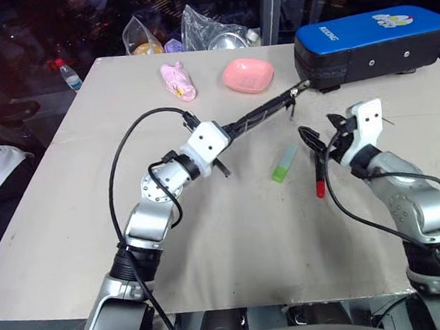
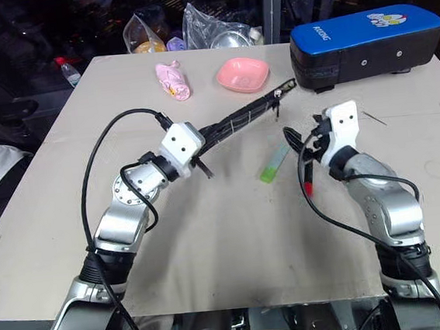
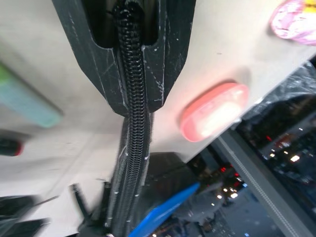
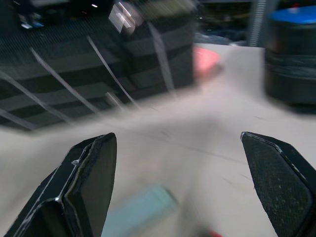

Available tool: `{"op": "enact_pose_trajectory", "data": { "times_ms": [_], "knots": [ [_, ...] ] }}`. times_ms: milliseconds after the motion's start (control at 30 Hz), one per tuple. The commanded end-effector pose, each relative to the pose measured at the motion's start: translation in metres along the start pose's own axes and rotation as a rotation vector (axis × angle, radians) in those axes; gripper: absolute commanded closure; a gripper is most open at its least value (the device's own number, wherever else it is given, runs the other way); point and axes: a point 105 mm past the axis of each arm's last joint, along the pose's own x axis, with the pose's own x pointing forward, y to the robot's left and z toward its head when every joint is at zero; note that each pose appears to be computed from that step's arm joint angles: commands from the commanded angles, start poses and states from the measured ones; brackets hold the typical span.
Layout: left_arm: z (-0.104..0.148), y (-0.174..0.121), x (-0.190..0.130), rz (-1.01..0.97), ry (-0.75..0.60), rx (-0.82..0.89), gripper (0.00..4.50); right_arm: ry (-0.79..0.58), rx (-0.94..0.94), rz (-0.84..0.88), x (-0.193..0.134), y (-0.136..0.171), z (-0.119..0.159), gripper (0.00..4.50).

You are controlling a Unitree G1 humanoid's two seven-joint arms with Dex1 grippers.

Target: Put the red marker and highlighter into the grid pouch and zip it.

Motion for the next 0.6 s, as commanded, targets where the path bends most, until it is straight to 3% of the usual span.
{"op": "enact_pose_trajectory", "data": {
  "times_ms": [33, 267, 433, 600],
  "knots": [
    [0.005, -0.004, -0.007, -0.009, -0.003, -0.006, 4.44, -0.037, 0.018, 0.067, 0.008, 0.016, 0.016, 0.46],
    [-0.005, -0.01, -0.012, -0.032, 0.032, -0.001, 4.44, -0.03, 0.003, 0.123, 0.014, 0.024, 0.019, 0.46],
    [-0.006, -0.014, -0.008, -0.046, 0.034, 0.003, 4.44, 0.058, -0.006, 0.135, 0.014, 0.022, 0.001, 0.46],
    [-0.005, -0.017, -0.008, -0.057, 0.036, 0.007, 4.44, 0.066, 0.019, 0.109, 0.014, 0.018, 0.0, 0.46]
  ]
}}
